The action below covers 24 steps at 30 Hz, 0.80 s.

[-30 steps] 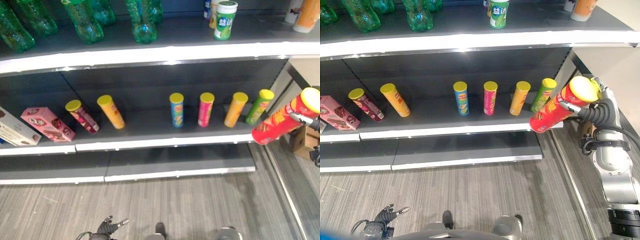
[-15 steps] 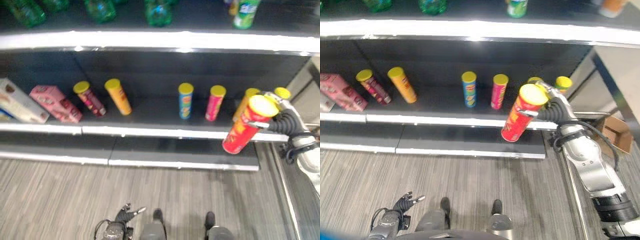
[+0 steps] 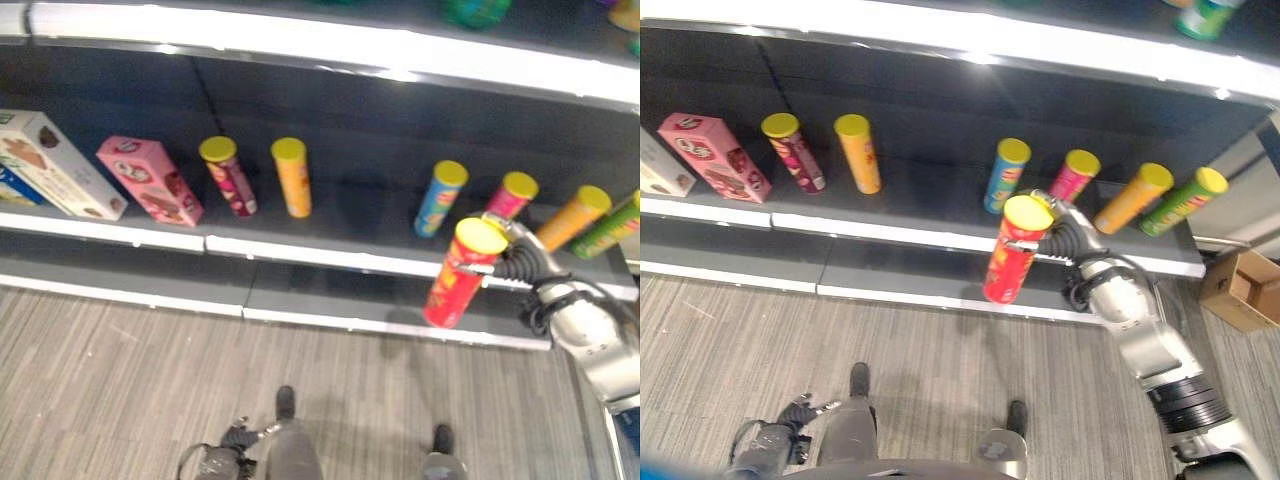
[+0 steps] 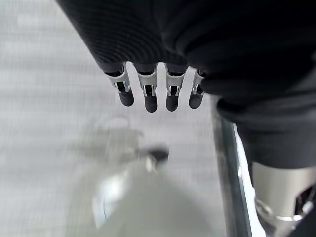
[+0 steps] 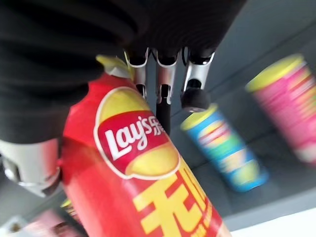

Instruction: Put the goods on the table back onto the shelves and tidy them up.

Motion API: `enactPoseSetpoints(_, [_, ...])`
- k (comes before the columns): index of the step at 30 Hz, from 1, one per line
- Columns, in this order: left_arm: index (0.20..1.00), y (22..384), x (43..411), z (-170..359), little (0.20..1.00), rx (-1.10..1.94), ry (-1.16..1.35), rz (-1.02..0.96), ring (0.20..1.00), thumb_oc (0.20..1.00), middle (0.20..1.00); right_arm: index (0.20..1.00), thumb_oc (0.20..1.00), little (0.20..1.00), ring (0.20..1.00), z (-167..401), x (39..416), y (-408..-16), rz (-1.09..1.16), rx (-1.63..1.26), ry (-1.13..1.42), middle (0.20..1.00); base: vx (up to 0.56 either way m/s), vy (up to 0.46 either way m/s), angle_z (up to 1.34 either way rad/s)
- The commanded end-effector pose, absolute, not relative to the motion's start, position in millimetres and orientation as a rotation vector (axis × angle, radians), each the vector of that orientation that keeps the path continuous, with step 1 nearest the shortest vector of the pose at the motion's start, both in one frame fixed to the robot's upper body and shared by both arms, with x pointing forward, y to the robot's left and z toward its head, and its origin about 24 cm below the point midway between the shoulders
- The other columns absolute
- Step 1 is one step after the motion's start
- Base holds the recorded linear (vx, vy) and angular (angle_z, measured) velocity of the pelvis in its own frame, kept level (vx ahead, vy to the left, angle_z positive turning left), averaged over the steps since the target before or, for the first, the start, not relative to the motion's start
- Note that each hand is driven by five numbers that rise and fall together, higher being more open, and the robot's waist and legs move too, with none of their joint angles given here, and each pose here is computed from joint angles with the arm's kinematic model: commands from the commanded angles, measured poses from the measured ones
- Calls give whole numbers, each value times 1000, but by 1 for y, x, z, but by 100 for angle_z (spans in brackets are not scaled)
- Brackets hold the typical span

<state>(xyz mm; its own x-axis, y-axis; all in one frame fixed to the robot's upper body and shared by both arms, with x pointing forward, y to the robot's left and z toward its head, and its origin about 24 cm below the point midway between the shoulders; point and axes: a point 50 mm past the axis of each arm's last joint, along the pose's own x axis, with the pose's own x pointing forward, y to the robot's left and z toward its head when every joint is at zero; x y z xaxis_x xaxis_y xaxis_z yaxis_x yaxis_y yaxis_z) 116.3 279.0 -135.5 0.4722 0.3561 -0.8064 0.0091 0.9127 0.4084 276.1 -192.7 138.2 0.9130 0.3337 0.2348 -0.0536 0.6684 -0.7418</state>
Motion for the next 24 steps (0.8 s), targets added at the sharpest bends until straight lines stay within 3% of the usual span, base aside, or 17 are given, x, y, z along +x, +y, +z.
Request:
enactPoseSetpoints(1, [1000,279,91,-142,1000,430,1120,192,1000,1000,1000,200,200,200,200,183,284,-194,219,-982,-530,200,136,458,-66])
enactPoseSetpoints(10, [1000,281,102,-137,1000,427,1078,185,1000,1000,1000,200,200,200,200,186,284,-193,220,-972,-540,200,90,137,-14])
enactPoseSetpoints(15, [1000,277,115,-134,1000,415,1031,187,1000,1000,1000,200,200,200,200,190,290,-188,232,-1025,-555,200,59,-69,31])
enactPoseSetpoints(24, [1000,264,105,-140,1000,360,1050,199,1000,1000,1000,200,200,200,200,185,300,-169,330,-1140,-554,200,49,-92,29])
